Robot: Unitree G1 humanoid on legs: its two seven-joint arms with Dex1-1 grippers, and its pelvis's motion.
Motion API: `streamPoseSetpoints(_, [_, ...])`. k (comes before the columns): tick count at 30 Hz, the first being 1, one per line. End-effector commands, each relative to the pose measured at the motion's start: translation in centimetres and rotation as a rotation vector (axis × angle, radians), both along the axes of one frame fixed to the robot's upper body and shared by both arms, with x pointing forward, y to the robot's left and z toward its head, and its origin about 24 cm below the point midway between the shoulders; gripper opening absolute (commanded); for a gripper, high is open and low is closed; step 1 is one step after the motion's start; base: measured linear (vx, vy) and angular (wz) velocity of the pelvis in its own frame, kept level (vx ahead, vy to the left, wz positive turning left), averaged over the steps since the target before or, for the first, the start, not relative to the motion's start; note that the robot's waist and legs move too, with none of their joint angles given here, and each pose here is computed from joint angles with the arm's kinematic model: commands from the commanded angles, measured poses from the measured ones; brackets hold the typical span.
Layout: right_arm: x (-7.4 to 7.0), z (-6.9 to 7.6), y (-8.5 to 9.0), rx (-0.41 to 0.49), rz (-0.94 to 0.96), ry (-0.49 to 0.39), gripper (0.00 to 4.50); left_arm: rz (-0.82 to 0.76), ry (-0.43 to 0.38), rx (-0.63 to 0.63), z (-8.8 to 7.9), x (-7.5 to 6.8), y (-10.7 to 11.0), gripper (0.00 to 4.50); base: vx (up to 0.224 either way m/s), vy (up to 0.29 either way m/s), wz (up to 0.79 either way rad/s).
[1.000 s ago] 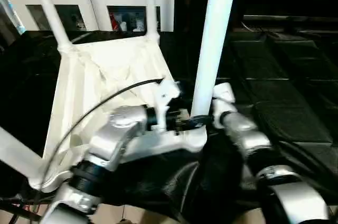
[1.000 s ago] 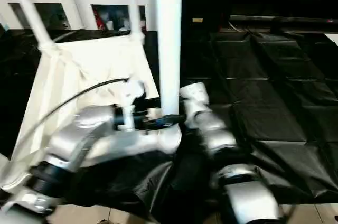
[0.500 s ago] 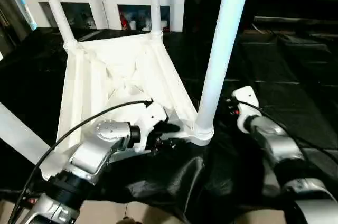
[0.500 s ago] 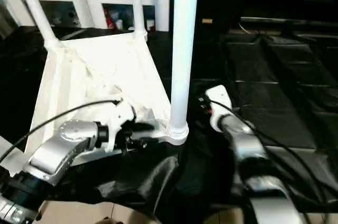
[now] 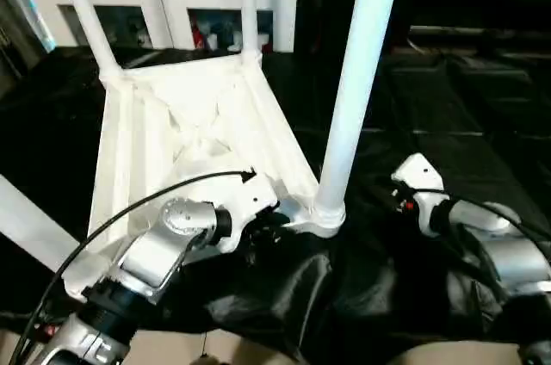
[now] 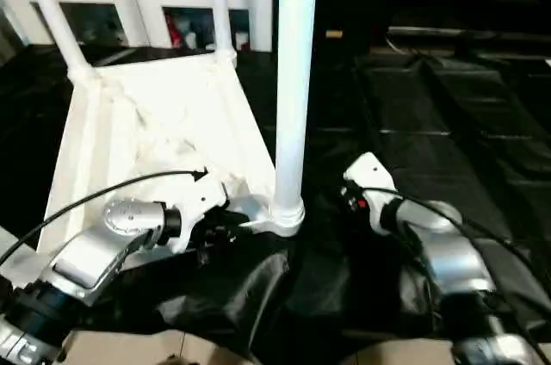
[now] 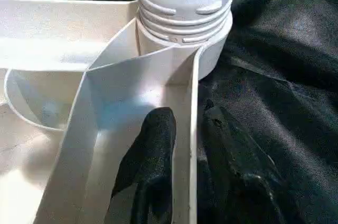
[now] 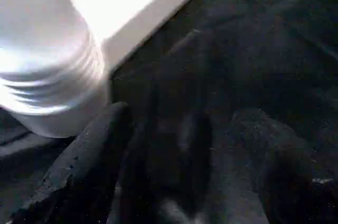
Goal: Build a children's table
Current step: Rotate table base, then rotate leg to tighten
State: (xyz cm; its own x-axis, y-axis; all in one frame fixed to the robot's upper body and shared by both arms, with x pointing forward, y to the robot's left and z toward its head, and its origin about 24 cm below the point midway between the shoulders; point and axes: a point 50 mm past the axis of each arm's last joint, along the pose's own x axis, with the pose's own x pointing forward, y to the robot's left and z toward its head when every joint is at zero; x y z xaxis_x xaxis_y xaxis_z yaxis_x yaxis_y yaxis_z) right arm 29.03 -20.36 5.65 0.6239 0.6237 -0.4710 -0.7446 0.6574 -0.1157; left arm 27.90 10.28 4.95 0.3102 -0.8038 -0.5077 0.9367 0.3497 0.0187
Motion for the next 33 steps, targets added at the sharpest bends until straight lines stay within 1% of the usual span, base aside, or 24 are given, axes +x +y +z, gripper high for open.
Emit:
streamPoseSetpoints(1, [-0.7,0.9,0.4,0.012,0.075,0.005,3.49,-0.005,-0.011,0.015,0.2,0.3,0.4,0.75,0.000,0.000,0.00])
streamPoseSetpoints(2, [-0.7,1.0,0.5,0.012,0.079,0.005,3.49,-0.006,-0.011,0.013,0.2,0.4,0.4,0.44,0.000,0.000,0.00])
streamPoseSetpoints(7, [-0.9,1.1,0.7,0.014,0.099,0.004,3.49,-0.019,-0.009,0.008,0.3,0.3,0.4,0.26,0.000,0.000,0.00])
streamPoseSetpoints(8, [-1.0,1.1,0.8,0.033,0.108,0.015,3.76,-0.030,-0.004,0.011,0.2,0.2,0.4,0.10,0.000,0.000,0.00])
streamPoseSetpoints(9, [-1.2,1.2,1.0,0.060,0.118,0.030,3.82,-0.041,0.003,0.010,0.2,0.1,0.4,0.00,0.000,0.000,0.00])
streamPoseSetpoints(10, [-1.3,1.3,1.2,0.088,0.126,0.047,3.82,-0.056,0.009,0.007,0.1,0.0,0.4,0.00,0.000,0.000,0.00])
streamPoseSetpoints(11, [-1.4,1.3,1.6,0.113,0.153,0.067,3.97,-0.065,0.015,0.003,0.1,-0.1,0.4,0.00,0.000,0.000,0.00])
streamPoseSetpoints(12, [-1.4,1.3,1.6,0.113,0.153,0.067,3.97,-0.065,0.015,0.003,0.1,-0.1,0.4,0.00,0.000,0.000,0.00])
streamPoseSetpoints(13, [-1.4,1.3,1.6,0.113,0.153,0.067,4.14,-0.065,0.015,0.003,0.1,-0.1,0.4,0.00,0.000,0.000,0.00])
streamPoseSetpoints(14, [-1.8,1.3,2.3,0.126,0.203,0.085,4.23,-0.090,0.017,-0.008,0.1,-0.2,0.4,0.00,0.000,0.000,0.00])
streamPoseSetpoints(16, [-1.9,1.3,2.6,0.122,0.222,0.086,4.41,-0.104,0.015,-0.015,0.1,-0.3,0.4,0.00,0.000,0.000,0.00])
streamPoseSetpoints(18, [-1.6,0.8,3.4,0.082,0.231,0.059,4.41,-0.130,0.010,-0.020,0.1,-0.3,0.6,0.00,0.000,0.000,0.00])
streamPoseSetpoints(20, [-1.5,0.6,3.6,0.073,0.230,0.050,4.41,-0.133,0.010,-0.019,0.1,-0.3,0.6,0.00,0.000,0.000,0.00])
streamPoseSetpoints(21, [-1.5,0.6,3.6,0.073,0.230,0.050,4.41,-0.133,0.010,-0.019,0.1,-0.3,0.6,0.00,0.000,0.000,0.00])
streamPoseSetpoints(25, [-0.8,0.1,5.1,0.085,0.234,0.051,4.41,-0.134,0.008,-0.011,0.2,-0.1,1.0,0.00,0.000,0.000,0.00])
streamPoseSetpoints(27, [-0.7,0.0,5.5,0.093,0.241,0.054,4.41,-0.134,0.008,-0.009,0.2,-0.1,1.1,0.00,0.000,0.000,0.00])
streamPoseSetpoints(28, [-0.4,0.1,5.8,0.103,0.245,0.049,4.14,-0.133,0.008,-0.007,0.2,-0.1,1.2,0.00,0.000,0.000,0.00])
streamPoseSetpoints(32, [-0.2,0.1,6.3,0.125,0.258,0.045,3.94,-0.134,0.007,-0.006,0.1,-0.1,1.4,0.00,0.000,0.000,0.00])
streamPoseSetpoints(33, [-0.2,0.1,6.5,0.130,0.267,0.044,3.69,-0.135,0.008,-0.006,0.1,0.0,1.5,0.00,0.000,0.000,0.00])
